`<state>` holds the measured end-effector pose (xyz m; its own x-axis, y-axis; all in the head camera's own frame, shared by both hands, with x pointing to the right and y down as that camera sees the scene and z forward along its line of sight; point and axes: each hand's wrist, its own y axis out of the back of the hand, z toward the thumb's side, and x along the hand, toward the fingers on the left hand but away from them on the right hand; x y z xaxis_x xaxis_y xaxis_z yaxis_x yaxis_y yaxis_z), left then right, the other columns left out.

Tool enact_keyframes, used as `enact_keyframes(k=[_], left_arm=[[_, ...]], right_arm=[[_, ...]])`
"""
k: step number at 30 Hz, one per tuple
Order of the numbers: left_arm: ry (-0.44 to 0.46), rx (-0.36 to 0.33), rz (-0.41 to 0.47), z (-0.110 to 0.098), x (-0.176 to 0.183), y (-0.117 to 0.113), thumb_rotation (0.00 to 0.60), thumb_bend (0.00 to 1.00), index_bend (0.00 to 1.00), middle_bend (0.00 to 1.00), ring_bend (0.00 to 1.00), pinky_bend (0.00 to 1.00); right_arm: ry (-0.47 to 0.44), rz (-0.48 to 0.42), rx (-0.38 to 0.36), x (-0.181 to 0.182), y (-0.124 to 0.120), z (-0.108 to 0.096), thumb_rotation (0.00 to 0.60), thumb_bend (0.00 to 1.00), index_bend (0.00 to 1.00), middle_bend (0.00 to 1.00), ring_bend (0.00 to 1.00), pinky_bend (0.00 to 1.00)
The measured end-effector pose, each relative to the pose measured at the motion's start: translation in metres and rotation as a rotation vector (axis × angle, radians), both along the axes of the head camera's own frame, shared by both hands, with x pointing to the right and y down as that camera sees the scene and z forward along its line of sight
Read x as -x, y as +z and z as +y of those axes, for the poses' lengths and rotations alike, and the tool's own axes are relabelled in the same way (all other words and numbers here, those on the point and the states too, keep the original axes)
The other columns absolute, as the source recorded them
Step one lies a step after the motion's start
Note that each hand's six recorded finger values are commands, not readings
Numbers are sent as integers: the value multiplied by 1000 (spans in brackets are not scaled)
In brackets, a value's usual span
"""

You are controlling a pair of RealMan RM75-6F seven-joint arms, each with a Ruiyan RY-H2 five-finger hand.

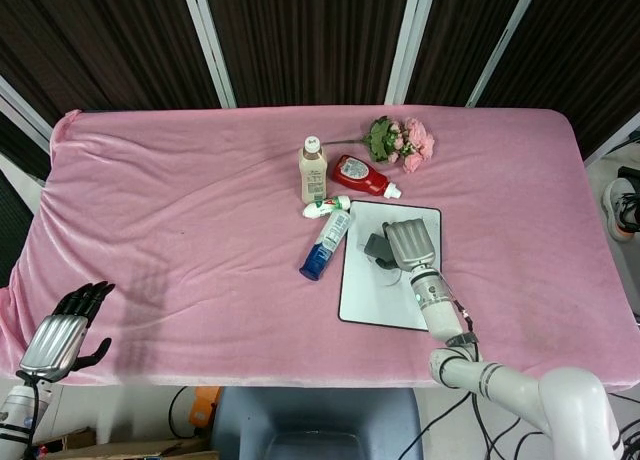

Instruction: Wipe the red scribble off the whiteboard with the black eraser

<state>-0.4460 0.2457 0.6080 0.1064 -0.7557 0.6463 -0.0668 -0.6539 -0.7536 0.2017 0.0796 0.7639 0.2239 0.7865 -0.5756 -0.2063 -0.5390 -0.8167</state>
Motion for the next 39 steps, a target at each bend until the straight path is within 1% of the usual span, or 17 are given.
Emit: enact_keyframes(k=[6,11,13,15,21,28,32,36,39], left_arm=[[2,3,1,0,0,0,600,388,0,50,36,121],[1,2,0,0,0,1,600,388,0,51,36,121],[2,3,0,0,0,1,600,388,0,50,36,121],[3,4,0,0,-1,1,600,388,0,50,36,121],[4,4,6,0,-1,0,600,389,0,55,37,121],[0,8,1,-1,1,1,600,388,0,55,37,121],[1,10,2,-2,1,2,600,388,0,56,38,121],[1,11,6,-2,0,3,600,389,0,57,39,121],[2,12,6,-3,1,4,600,389,0,57,41,121]], right_arm=[[-41,-64,41,12,-8,22,600,453,979,755,759,861],[-116,-99,73,24,-14,46,600,453,979,755,759,861],[-152,-102,76,29,-17,53,600,453,979,755,759,861],[-167,-93,64,30,-18,54,600,453,979,755,759,861],[-144,-54,42,34,-11,41,600,453,979,755,759,861],[-103,25,-2,35,1,16,600,453,979,755,759,861],[-73,41,-2,38,6,5,600,453,979,755,759,861],[-62,48,-1,40,8,-1,600,453,979,755,759,861],[-43,66,-5,39,9,-10,600,453,979,755,759,861]])
